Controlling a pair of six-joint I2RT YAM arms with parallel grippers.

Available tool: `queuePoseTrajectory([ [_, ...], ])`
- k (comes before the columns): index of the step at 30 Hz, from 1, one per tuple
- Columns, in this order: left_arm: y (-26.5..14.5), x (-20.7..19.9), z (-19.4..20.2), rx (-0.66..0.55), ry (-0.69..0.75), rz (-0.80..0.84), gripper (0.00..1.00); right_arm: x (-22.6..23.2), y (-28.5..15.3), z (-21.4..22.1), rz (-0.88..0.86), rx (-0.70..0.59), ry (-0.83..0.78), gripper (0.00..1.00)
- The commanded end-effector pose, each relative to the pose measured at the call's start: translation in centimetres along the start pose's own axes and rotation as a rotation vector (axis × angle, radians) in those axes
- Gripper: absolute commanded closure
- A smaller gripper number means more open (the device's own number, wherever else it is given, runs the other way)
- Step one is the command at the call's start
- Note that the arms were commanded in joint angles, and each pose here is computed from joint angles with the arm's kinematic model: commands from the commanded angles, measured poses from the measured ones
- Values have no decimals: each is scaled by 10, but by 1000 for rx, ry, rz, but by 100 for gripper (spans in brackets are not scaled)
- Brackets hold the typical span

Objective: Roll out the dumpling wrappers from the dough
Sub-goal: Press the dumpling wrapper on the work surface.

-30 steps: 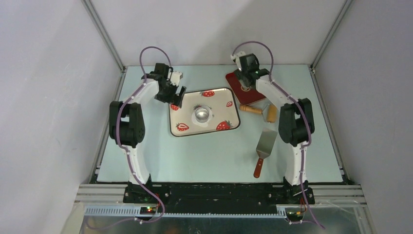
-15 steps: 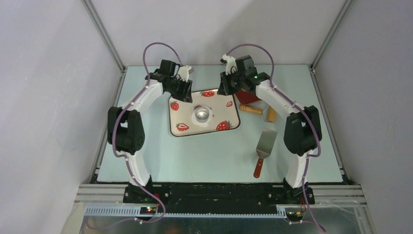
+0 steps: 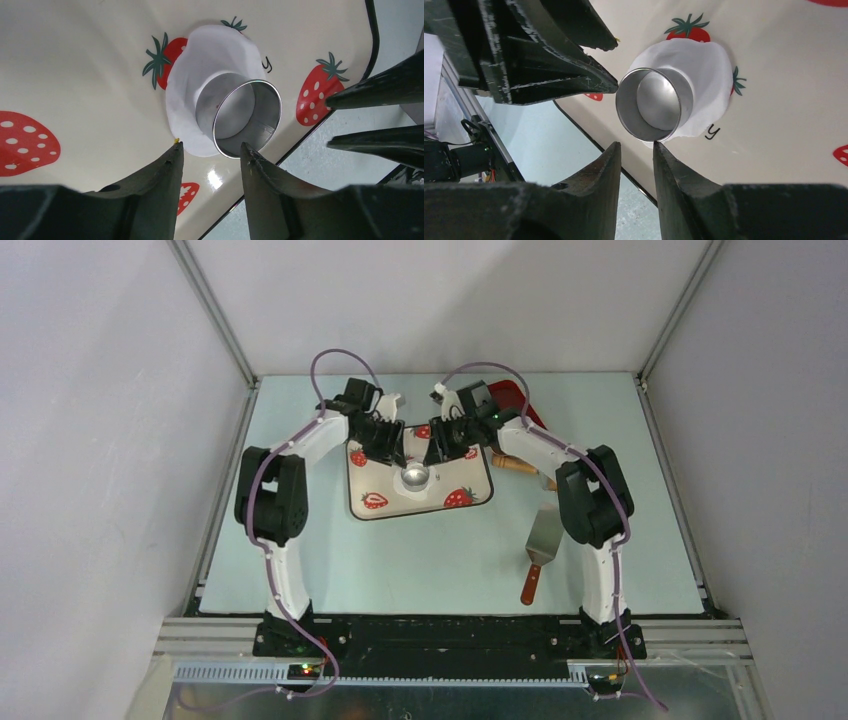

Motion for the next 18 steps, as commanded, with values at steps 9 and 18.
queuePoseTrajectory([
  [9,8,-12,1,-5,13,10,57,-18,27,23,28,57,75,71],
  [18,19,-5,5,15,9,-32,66,-21,33,28,38,68,84,79],
])
Point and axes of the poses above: each gripper's point midway between its finger pads, its own y axis out along the fingers, its own x axis along the line the jaws close on, z = x × y, the point moved 1 cm from there along -y, back along the fingers, and after that the axes turned 8 degrees about -y, right-handed, at the moved point
